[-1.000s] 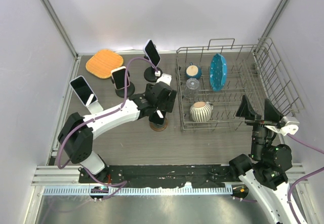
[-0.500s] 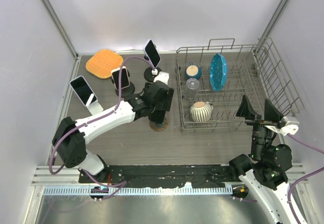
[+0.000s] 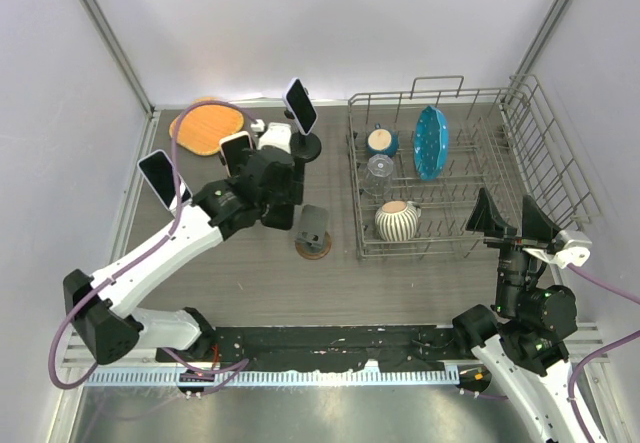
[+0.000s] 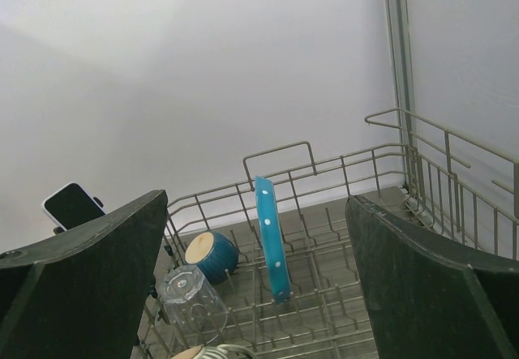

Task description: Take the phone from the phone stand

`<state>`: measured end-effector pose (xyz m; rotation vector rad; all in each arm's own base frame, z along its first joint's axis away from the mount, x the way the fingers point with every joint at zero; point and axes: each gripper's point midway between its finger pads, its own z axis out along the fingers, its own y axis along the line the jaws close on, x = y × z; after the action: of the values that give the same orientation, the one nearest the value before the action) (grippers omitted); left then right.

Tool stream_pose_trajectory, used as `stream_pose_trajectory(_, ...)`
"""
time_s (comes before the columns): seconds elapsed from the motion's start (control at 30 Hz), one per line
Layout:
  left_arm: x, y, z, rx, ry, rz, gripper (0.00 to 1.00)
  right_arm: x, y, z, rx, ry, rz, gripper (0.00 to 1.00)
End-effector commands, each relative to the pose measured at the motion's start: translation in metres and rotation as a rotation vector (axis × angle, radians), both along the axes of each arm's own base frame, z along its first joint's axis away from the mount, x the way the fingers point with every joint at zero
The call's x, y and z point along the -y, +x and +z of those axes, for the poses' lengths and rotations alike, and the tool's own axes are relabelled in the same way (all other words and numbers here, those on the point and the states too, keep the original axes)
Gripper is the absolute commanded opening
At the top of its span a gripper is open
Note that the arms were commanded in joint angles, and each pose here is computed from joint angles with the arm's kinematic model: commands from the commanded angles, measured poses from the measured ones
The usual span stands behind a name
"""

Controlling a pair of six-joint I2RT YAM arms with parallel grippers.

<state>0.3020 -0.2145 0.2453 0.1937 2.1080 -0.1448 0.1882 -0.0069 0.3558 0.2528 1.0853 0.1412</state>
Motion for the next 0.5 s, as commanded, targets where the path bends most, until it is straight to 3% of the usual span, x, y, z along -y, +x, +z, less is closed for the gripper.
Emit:
stream_pose_trajectory(0.0,-0.045,-0.007,-0.006,-0.077,0.020,0.093,0.25,0.003,-0.006,0.012,0.042,0.041,0.004,0.97)
stream_pose_trajectory(0.2,-0.081,-0.024,-0.063,-0.249,0.122,0.161,0.25,0.002,-0.007,0.012,0.043,0.041,0.012,0.97)
stream_pose_trajectory(0.47,-0.083,-0.037,-0.126,-0.440,0.195,0.151,0.24,0.000,-0.006,0.011,0.041,0.035,0.019,0.97)
